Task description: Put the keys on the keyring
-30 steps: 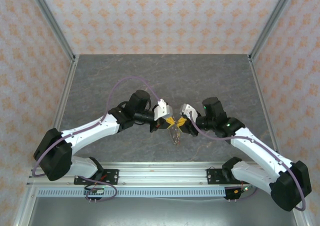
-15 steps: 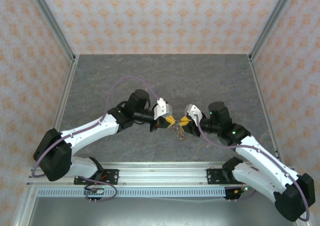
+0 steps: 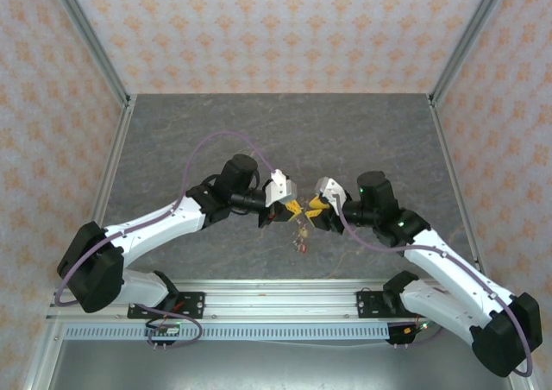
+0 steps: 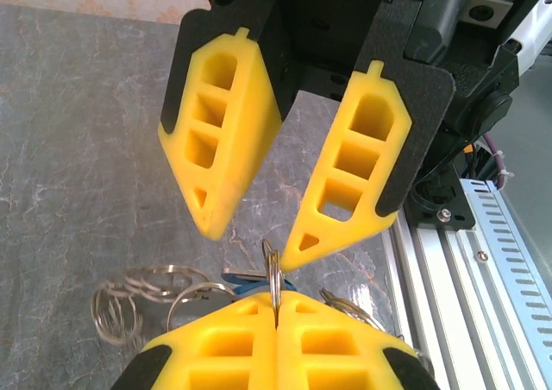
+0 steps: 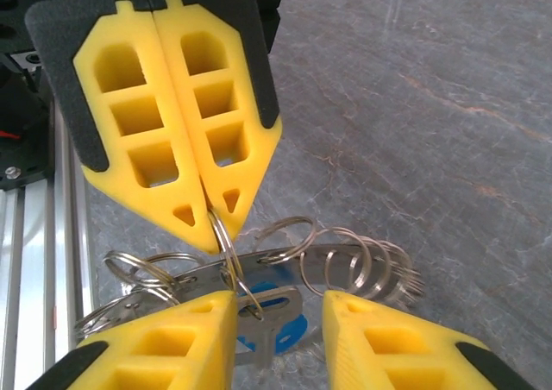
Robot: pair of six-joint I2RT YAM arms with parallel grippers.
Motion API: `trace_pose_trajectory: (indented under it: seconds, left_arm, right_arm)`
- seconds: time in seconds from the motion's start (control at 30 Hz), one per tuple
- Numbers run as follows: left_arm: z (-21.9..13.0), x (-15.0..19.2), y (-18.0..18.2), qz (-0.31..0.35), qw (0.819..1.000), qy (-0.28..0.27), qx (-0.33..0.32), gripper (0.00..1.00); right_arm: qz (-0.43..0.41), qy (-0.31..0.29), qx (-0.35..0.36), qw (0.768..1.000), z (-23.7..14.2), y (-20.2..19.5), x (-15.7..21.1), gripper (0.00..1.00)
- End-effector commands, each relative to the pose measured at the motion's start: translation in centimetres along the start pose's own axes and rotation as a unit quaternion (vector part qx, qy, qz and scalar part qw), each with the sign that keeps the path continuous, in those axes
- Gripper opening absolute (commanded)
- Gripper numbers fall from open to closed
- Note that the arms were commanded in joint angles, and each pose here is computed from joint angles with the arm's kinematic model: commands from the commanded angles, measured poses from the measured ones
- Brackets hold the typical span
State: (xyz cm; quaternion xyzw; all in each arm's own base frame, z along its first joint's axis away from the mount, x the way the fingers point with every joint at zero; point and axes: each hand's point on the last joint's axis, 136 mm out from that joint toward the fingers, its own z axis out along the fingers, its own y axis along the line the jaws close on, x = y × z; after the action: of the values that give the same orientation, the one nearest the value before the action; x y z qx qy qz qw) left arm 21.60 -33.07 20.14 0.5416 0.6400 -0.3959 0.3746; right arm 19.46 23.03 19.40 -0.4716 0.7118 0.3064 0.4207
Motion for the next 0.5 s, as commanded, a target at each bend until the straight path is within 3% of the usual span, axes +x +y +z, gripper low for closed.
trace_pose_trajectory:
  seconds: [0.0, 0.33, 0.47]
  left_arm:
    - [-0.7, -1.4, -0.1, 0.025, 1.0, -0.017, -0.005, 0.0]
    - [-0.7, -1.5, -0.2, 0.026, 0.999, -0.019, -0.003, 0.0]
    - [-0.9, -1.7, -0.1, 0.03, 0.999, -0.022, -0.007, 0.0]
  right_arm:
    - [-0.017, -0.027, -0.014, 0.999, -0.1, 0.2, -1.8, 0.25]
    - [0.024, -0.004, 0.003, 1.0, 0.2, -0.4, 0.1, 0.0]
    - [0.06, 0.011, -0.005, 0.998, 0.3, -0.2, 0.8, 0.0]
